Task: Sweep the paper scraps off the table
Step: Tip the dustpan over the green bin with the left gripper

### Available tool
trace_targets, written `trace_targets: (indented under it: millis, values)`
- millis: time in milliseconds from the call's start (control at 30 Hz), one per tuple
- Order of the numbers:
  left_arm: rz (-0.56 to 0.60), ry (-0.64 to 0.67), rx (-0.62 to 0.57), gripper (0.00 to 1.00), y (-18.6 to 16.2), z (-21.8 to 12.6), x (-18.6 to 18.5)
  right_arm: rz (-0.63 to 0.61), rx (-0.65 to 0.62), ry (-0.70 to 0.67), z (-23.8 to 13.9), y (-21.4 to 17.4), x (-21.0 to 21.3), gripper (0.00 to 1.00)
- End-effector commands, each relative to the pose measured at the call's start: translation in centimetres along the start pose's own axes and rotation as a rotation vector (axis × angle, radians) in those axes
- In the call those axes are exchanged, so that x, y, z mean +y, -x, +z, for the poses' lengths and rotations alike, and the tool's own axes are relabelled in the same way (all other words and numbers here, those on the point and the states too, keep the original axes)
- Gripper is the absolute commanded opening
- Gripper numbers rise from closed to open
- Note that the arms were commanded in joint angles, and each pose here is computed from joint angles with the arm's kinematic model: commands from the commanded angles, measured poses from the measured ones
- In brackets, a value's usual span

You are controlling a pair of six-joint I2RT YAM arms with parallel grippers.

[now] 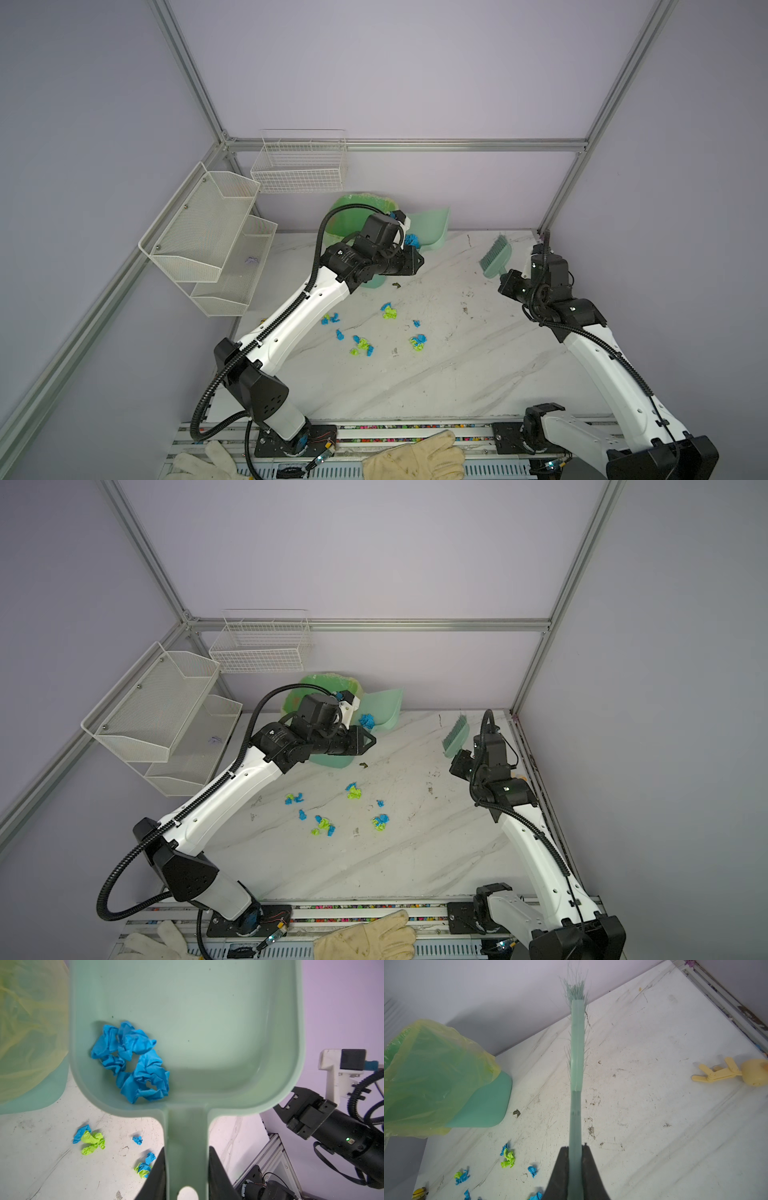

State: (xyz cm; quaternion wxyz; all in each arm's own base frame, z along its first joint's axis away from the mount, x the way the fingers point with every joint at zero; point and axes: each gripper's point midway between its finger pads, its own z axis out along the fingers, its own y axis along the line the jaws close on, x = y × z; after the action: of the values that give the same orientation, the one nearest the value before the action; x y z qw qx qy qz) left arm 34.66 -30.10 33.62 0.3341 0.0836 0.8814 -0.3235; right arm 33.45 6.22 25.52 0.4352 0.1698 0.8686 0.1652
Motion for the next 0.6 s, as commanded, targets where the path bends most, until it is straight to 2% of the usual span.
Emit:
trace_targets:
  millis: [0, 367, 567]
  values:
    - [0.000, -0.147, -0.152, 0.00, 4.7, -4.9, -3.8, 0.005, -0.031, 0.030, 0.0, 0.6, 0.4, 0.00]
    - [-0.140, -0.188, -0.219, 0.00, 6.7, -6.9, 0.1, 0.009, -0.029, 0.049, 0.0, 0.7, 0.9, 0.00]
    - [-0.282, -0.242, -0.241, 0.00, 7.2, -7.2, 3.1, 0.016, -0.028, 0.064, 0.1, 0.8, 1.2, 0.00]
